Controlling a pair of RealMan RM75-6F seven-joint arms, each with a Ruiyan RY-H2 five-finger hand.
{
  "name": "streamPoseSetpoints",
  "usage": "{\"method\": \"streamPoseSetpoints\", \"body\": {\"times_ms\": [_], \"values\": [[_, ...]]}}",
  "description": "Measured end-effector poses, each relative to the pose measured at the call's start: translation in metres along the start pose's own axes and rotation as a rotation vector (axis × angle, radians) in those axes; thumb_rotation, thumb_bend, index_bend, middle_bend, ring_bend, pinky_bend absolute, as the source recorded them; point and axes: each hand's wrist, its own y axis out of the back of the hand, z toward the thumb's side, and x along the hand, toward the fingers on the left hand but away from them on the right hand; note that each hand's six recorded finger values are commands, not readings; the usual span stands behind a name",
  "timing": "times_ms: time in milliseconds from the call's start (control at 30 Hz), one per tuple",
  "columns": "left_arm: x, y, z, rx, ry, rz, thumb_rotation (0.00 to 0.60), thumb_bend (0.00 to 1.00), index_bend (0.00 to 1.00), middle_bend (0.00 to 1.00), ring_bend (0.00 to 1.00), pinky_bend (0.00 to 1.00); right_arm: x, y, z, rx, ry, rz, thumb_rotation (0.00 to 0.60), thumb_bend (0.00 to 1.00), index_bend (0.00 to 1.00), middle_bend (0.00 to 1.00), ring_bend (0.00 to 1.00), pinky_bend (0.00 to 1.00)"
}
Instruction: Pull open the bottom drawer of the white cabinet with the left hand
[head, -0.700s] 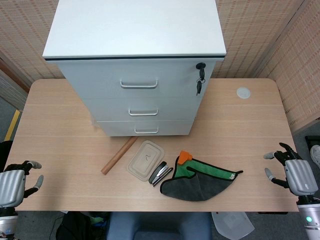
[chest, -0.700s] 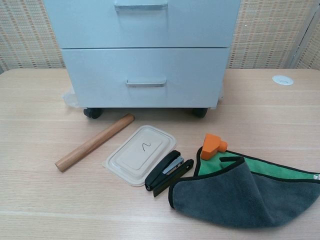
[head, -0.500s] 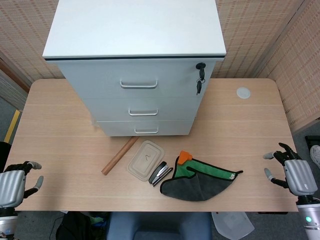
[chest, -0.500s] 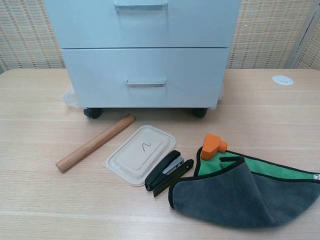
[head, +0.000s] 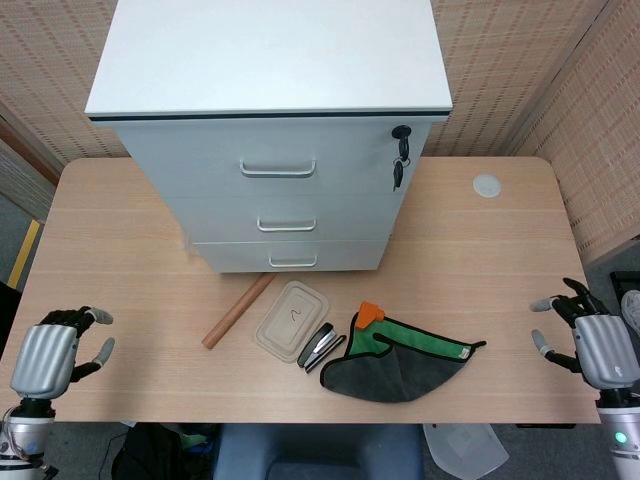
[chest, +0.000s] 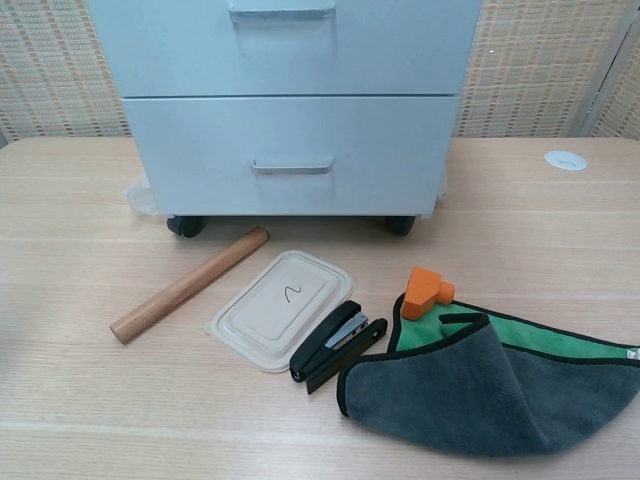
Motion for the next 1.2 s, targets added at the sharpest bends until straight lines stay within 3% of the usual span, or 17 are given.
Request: {"method": "streamPoseSetpoints", "body": {"times_ms": [167,267,367,533,733,1200], "values": [[0.023,-0.001,0.027,-0.096,-0.125,-0.022,0.6,0.32,0.4,0.71,0.74,0.85,-0.006,0.003,0.006,0.013,0.019,-0.019,0.6,0.29,0.4,0.39,0.26,0.28],[0.041,-0.001,0.051,-0.127,-0.21,-0.038,0.6,0.33,0.4,0.85,0.86,0.93,-0.008,0.005,0.011,0.015,0.032,-0.023,0.6,0.29,0.4,0.38,0.26,0.28],[0.053,-0.002,0.069,-0.171,-0.263,-0.047,0.6,0.44,0.4,0.95,0.96,1.0,-0.008,0.006,0.011,0.017,0.033,-0.019,0.6,0.29,0.4,0.38,0.26,0.28],[0.072,-0.006,0.1,-0.226,-0.342,-0.068,0.6,0.53,0.38,1.0,1.0,1.0,-0.008,0.004,0.01,0.018,0.032,-0.009,0.6,0.29,0.4,0.38,0.26,0.28],[0.093,-0.025,0.136,-0.127,-0.4,-0.11,0.6,0.56,0.32,1.0,1.0,1.0,-0.009,0.002,0.011,0.017,0.038,0.001,0.6,0.29,0.4,0.38,0.26,0.28],[0.142,-0.068,0.193,-0.036,-0.389,-0.205,0.6,0.59,0.24,1.0,1.0,1.0,-0.01,-0.001,0.005,0.017,0.035,0.026,0.6,0.29,0.4,0.37,0.26,0.28]]}}
